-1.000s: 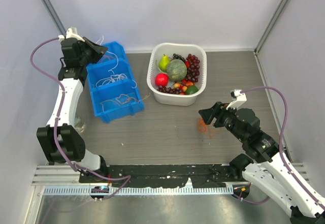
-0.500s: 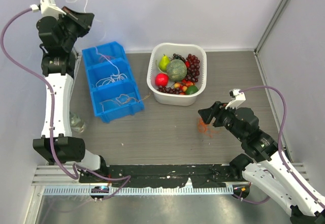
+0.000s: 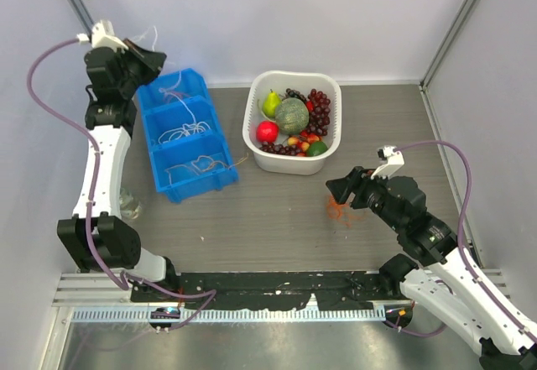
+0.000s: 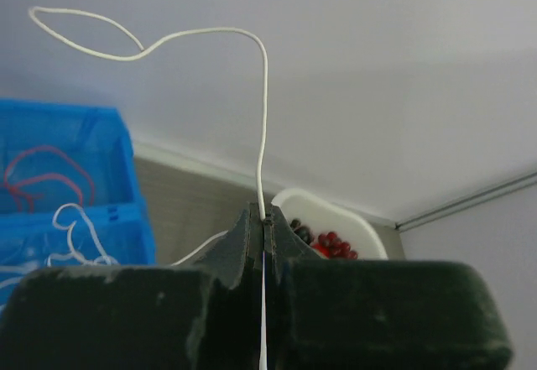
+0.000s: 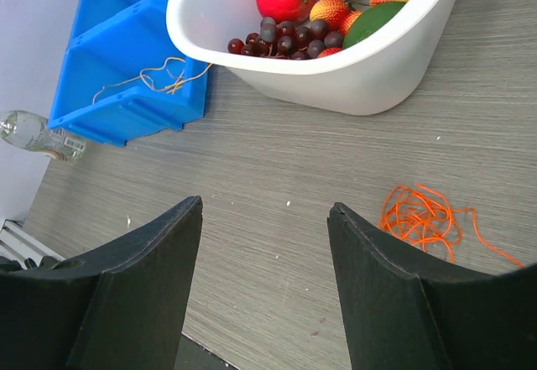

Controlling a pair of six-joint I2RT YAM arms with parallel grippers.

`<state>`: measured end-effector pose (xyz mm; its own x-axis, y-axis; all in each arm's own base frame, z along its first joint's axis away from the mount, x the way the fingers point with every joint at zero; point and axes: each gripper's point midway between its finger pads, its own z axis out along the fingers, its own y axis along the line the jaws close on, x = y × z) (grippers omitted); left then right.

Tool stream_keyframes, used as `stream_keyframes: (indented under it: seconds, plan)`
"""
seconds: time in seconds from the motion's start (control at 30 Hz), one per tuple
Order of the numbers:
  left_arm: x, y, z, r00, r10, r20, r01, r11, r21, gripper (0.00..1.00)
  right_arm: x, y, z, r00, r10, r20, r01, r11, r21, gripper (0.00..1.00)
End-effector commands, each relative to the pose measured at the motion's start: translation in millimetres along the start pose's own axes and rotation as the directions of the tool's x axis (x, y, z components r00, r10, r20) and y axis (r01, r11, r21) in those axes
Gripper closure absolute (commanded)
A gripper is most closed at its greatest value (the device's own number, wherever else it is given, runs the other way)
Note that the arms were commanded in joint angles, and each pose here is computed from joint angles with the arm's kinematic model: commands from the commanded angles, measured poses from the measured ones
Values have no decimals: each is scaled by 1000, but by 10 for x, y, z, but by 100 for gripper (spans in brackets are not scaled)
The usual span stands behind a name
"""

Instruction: Untangle the cables

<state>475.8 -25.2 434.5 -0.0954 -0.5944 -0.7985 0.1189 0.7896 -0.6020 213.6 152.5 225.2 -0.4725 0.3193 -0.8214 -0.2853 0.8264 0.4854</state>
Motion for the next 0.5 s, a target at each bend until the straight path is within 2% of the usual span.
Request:
stream_keyframes:
  seconds: [0.0, 0.27, 0.33, 0.4, 0.47]
  plan:
    - [268, 193, -108, 1000, 5, -13, -5, 1000, -20, 100, -151, 112, 22, 999, 17, 47, -15, 999, -39, 34]
    - [734, 526, -365, 997, -31, -67, 24, 994, -105, 100, -82, 122, 79, 999, 27, 29, -25, 998, -53, 34]
    - [872, 769, -381, 995, -62, -82, 43, 977, -207, 100, -81, 141, 102, 999, 30, 27, -28, 998, -61, 34]
    - [1045, 1121, -399, 986, -129, -104, 80, 920, -384, 100, -64, 154, 133, 999, 32, 18, -31, 997, -67, 34]
    - [1246, 1276, -353, 963, -224, -148, 132, 874, -467, 100, -60, 160, 141, 999, 37, 16, -36, 997, -69, 34]
